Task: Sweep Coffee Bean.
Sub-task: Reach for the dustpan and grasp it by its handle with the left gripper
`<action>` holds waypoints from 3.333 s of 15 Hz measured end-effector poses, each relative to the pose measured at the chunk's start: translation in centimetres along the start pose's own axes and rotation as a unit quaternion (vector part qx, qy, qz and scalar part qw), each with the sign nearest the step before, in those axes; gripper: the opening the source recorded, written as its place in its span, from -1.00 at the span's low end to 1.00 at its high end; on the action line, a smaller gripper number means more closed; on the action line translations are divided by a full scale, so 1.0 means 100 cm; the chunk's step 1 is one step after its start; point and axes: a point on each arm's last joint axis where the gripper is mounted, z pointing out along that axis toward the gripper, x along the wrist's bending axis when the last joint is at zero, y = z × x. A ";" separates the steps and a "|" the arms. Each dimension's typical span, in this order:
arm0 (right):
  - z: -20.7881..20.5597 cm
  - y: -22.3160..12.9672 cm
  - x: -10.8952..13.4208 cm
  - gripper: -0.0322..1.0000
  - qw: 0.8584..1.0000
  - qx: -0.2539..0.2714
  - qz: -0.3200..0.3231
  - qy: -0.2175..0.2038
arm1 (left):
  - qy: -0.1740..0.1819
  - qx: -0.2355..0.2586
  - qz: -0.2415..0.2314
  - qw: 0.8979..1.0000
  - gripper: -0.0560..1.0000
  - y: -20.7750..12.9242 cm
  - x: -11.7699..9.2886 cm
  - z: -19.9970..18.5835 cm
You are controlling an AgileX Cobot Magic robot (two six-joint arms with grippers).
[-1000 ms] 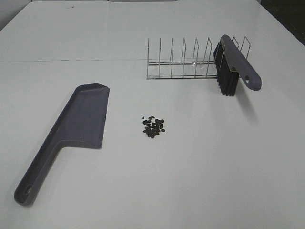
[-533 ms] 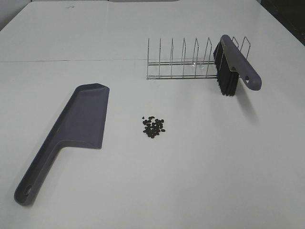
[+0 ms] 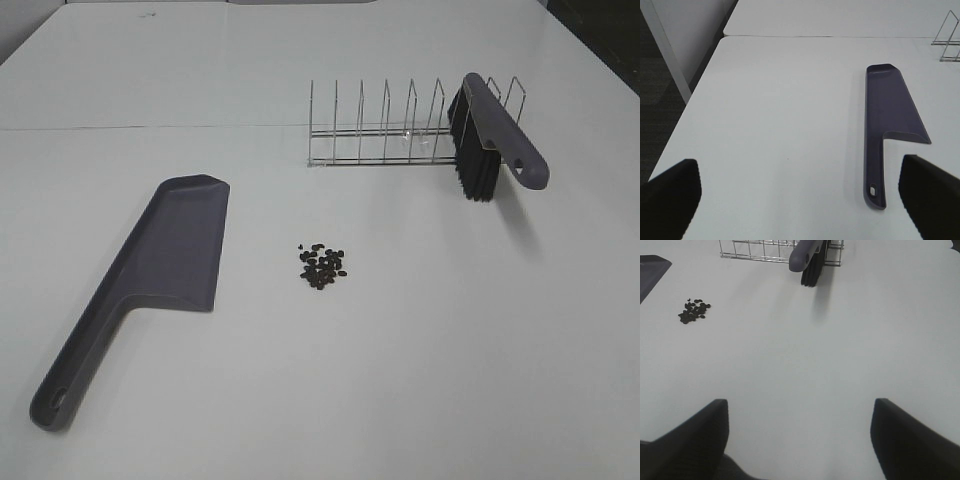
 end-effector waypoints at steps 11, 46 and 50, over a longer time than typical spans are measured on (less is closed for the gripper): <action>0.000 0.000 0.000 0.33 1.000 0.000 0.000 0.000 | 0.000 0.000 0.000 1.000 0.98 0.000 0.000 0.000; 0.000 0.000 0.000 0.33 1.000 0.000 0.000 0.000 | -0.011 0.486 0.038 0.873 0.98 -0.007 -0.103 0.342; 0.000 0.000 0.000 0.33 1.000 0.000 0.000 0.000 | -0.009 0.492 0.037 0.870 0.98 -0.015 -0.106 0.355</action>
